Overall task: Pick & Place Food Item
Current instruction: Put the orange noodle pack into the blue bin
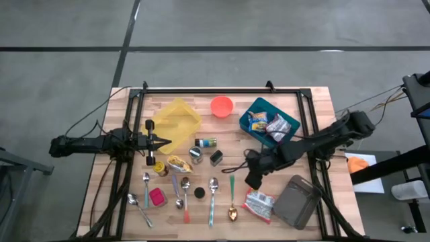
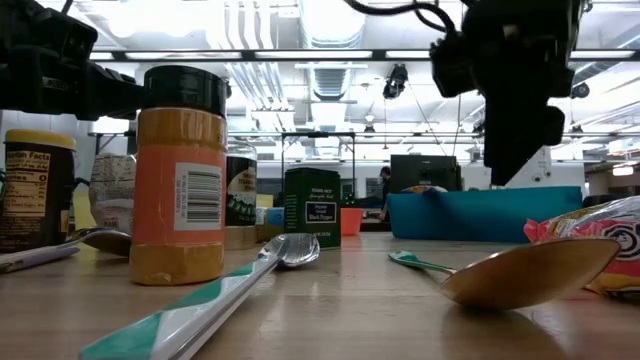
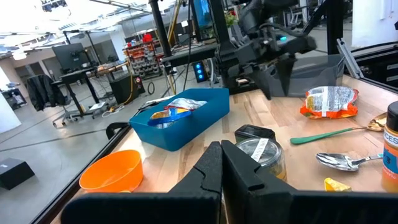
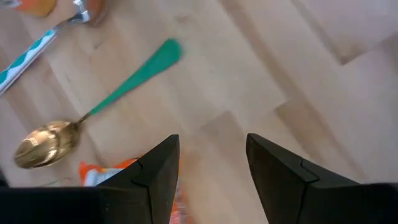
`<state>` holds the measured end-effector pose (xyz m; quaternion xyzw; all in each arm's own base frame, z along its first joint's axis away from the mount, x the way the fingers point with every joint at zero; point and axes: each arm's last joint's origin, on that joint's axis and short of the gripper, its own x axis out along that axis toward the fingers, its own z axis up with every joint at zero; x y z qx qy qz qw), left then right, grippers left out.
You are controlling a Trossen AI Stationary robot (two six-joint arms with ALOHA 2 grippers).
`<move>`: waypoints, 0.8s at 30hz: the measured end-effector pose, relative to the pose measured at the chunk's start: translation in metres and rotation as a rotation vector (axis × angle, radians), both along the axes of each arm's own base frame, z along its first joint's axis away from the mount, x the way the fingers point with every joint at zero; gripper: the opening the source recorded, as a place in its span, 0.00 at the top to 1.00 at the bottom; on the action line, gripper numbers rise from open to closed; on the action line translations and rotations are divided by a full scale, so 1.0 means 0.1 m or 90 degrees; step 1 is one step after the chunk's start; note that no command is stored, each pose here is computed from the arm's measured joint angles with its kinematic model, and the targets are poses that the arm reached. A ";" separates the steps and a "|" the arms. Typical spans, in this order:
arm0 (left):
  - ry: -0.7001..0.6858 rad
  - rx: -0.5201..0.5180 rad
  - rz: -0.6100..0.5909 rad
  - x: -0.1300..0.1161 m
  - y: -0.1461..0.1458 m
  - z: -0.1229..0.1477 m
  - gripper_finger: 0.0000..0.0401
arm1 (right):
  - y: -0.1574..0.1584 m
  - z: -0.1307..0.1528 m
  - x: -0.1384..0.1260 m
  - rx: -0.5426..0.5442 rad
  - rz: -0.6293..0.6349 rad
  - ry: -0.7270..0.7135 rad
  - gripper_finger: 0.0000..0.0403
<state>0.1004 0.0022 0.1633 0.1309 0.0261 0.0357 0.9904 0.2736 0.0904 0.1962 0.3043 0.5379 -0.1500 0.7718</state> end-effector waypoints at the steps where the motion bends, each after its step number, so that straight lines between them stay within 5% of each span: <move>1: 0.000 0.000 0.000 0.00 0.00 0.00 1.00 | 0.03 0.01 0.04 0.003 0.001 0.007 0.54; 24: 0.000 0.000 0.000 0.00 0.00 0.00 1.00 | 0.44 -0.22 0.27 0.017 0.042 0.137 0.54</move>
